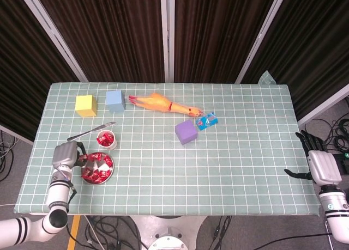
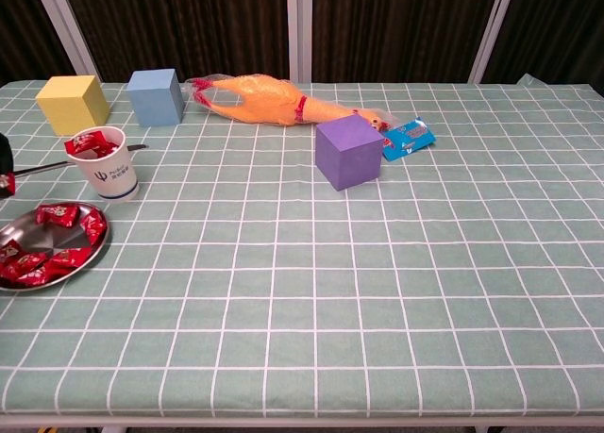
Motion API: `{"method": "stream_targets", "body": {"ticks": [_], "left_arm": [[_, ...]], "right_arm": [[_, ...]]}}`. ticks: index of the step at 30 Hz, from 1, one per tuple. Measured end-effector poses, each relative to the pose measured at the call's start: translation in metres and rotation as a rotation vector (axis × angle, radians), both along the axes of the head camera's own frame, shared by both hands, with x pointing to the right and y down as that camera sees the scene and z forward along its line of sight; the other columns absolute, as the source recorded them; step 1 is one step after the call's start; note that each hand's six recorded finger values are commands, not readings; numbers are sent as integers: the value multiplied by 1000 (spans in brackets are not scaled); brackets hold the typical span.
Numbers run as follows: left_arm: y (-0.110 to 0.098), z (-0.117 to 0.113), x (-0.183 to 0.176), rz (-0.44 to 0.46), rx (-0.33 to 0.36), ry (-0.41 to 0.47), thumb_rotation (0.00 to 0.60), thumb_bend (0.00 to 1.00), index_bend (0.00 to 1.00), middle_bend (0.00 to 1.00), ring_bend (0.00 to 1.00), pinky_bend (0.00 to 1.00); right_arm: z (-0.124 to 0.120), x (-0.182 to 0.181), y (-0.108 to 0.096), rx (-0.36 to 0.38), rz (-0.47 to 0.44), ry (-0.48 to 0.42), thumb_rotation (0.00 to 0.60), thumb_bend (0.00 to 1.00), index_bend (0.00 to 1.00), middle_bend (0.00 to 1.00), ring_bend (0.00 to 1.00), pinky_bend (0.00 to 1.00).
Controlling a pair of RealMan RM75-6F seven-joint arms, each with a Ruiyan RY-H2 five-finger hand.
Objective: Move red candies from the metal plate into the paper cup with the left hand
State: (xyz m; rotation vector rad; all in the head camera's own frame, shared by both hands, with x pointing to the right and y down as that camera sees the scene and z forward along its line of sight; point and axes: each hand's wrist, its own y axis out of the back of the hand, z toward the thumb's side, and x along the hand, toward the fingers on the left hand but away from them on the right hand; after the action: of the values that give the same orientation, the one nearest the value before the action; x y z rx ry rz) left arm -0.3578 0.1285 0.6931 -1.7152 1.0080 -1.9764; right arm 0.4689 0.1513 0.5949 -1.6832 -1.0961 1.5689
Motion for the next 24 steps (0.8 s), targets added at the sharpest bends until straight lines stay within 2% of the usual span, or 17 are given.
{"method": "stream_targets", "body": {"ticks": [6,13,19,24], "left_arm": [[-26,-20,20,33,88,11,600,378,681,1000,1000,1000],[-42,-19,51,87,115,55,600,378,680,1000,1000,1000],[-54,-13,70,87,128,93,600,379,679,1000,1000,1000],[-58,-2,77,76,112,101,600,378,673,1000,1000,1000]], "right_arm": [[-1,2,0,2,2,2,512,0,0,0,0,0],[-3,3,-2,10,8,-4,513,0,0,0,0,0],[-3,3,-3,7,6,-5,512,0,0,0,0,0],[-5,5,-3,11,8,-5,512,0,0,0,0,0]]}}
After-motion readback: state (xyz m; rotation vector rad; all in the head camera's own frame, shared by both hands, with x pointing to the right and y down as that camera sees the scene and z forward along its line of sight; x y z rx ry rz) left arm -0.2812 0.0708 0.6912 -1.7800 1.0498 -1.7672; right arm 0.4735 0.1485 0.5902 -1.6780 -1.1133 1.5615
